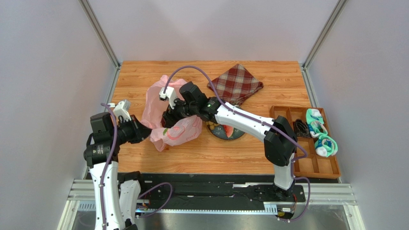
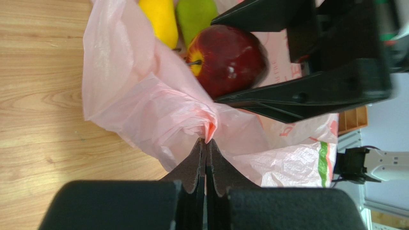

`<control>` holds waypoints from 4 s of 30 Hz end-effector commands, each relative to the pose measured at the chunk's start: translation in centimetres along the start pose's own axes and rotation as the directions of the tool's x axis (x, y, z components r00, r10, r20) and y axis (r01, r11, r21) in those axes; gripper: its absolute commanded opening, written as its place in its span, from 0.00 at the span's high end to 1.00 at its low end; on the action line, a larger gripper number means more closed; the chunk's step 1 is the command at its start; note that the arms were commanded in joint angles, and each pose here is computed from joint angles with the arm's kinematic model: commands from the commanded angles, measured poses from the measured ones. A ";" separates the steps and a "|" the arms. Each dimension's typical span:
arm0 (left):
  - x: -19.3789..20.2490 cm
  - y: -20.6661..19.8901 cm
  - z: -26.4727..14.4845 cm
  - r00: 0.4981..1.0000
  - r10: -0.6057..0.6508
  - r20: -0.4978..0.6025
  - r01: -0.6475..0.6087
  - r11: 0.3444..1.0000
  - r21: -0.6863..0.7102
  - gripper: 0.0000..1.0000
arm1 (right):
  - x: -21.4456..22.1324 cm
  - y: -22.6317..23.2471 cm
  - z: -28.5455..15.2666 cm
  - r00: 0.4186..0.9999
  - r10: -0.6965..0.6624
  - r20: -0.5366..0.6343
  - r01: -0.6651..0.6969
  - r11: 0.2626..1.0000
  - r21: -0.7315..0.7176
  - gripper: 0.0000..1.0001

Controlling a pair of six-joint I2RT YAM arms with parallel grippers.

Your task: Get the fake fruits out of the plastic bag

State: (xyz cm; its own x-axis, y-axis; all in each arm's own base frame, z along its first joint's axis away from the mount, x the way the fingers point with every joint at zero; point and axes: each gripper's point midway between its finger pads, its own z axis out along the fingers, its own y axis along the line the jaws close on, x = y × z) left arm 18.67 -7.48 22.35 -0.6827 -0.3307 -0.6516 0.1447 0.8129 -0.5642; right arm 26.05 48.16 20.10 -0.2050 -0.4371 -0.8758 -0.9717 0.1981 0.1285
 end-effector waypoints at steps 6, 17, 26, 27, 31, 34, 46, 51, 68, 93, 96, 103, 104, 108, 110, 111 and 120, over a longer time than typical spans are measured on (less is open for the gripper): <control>1.2 1.1 0.6 0.990 -0.134 -0.045 0.132 0.990 -0.052 1.00 | 9.3 -2.8 4.5 0.967 -0.138 -0.214 0.180 0.966 0.187 0.73; 4.3 3.0 0.8 0.970 -0.160 -0.185 0.124 0.974 -0.189 1.00 | 7.7 -2.5 1.9 0.985 -0.029 -0.172 0.078 0.955 0.286 0.18; 4.4 3.0 1.3 0.965 -0.174 -0.193 0.143 0.975 -0.168 1.00 | 6.1 -0.9 0.7 0.992 0.072 -0.107 -0.054 0.985 0.163 0.19; 4.5 3.0 1.3 0.966 -0.174 -0.193 0.143 0.975 -0.168 1.00 | 6.3 0.1 1.1 0.990 0.086 -0.108 -0.077 0.993 0.086 0.19; 4.4 2.3 1.2 0.969 -0.158 -0.190 0.135 0.983 -0.126 1.00 | 7.6 -0.9 2.0 0.983 0.124 -0.136 -0.109 0.987 0.114 0.20; 4.3 1.7 0.8 0.972 -0.141 -0.189 0.124 0.987 -0.098 1.00 | 7.1 -3.5 2.2 0.979 0.183 -0.089 -0.158 0.960 0.232 0.20; 3.4 -4.0 -2.0 0.977 0.101 -0.189 -0.063 0.978 0.200 1.00 | 11.9 2.3 -1.1 0.956 -0.184 -0.231 0.197 0.980 0.034 0.00; 5.7 -1.1 -0.8 0.970 0.021 -0.243 -0.010 0.999 0.046 1.00 | 14.5 1.8 -2.8 0.931 -0.215 -0.294 0.240 0.970 0.049 0.00; 6.2 -6.6 -2.4 0.960 0.182 -0.211 -0.092 0.921 0.379 1.00 | 9.4 -2.8 3.0 0.956 -0.173 -0.237 0.201 0.974 0.101 0.04; 5.7 -5.3 -1.2 0.970 0.150 -0.191 -0.079 0.939 0.334 1.00 | 7.4 -0.7 3.3 0.963 -0.174 -0.205 0.179 0.984 0.007 0.58; 5.5 -5.1 -0.8 0.971 0.141 -0.194 -0.070 0.941 0.331 1.00 | 3.7 -0.8 0.6 0.976 -0.172 -0.135 0.175 0.984 0.014 0.60; 5.1 -4.7 -0.1 0.973 0.121 -0.196 -0.053 0.946 0.321 1.00 | -3.8 0.7 -6.6 0.993 -0.101 0.067 0.105 0.992 -0.069 0.60; 5.0 -4.6 0.1 0.973 0.117 -0.198 -0.050 0.948 0.315 1.00 | -5.0 1.8 -7.9 0.990 -0.088 0.106 0.101 0.986 -0.130 0.60; 5.0 -4.1 0.4 0.974 0.094 -0.206 -0.031 0.957 0.290 1.00 | -6.7 1.9 -11.9 0.987 -0.038 0.156 0.061 0.987 -0.146 0.60; 5.0 -4.0 0.5 0.974 0.088 -0.209 -0.025 0.958 0.285 1.00 | -7.7 2.0 -14.8 0.978 -0.074 0.195 0.094 0.991 -0.096 0.59; 5.0 -4.0 0.5 0.974 0.086 -0.210 -0.022 0.958 0.286 1.00 | -7.0 1.0 -15.7 0.980 -0.069 0.187 0.081 0.995 -0.061 0.58; 4.3 -4.2 0.8 0.978 0.068 -0.195 -0.008 0.956 0.293 1.00 | -6.1 0.6 -22.3 0.932 0.282 0.228 -0.233 0.947 -0.221 0.51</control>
State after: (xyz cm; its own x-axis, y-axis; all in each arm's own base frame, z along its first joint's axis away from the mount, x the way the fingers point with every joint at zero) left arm 14.75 -12.60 20.76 -0.8186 -0.1551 -0.5530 0.3363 0.6511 -0.6804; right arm 26.12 31.75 34.10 -0.2243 -0.2399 -0.9445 -0.9602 0.2199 0.1721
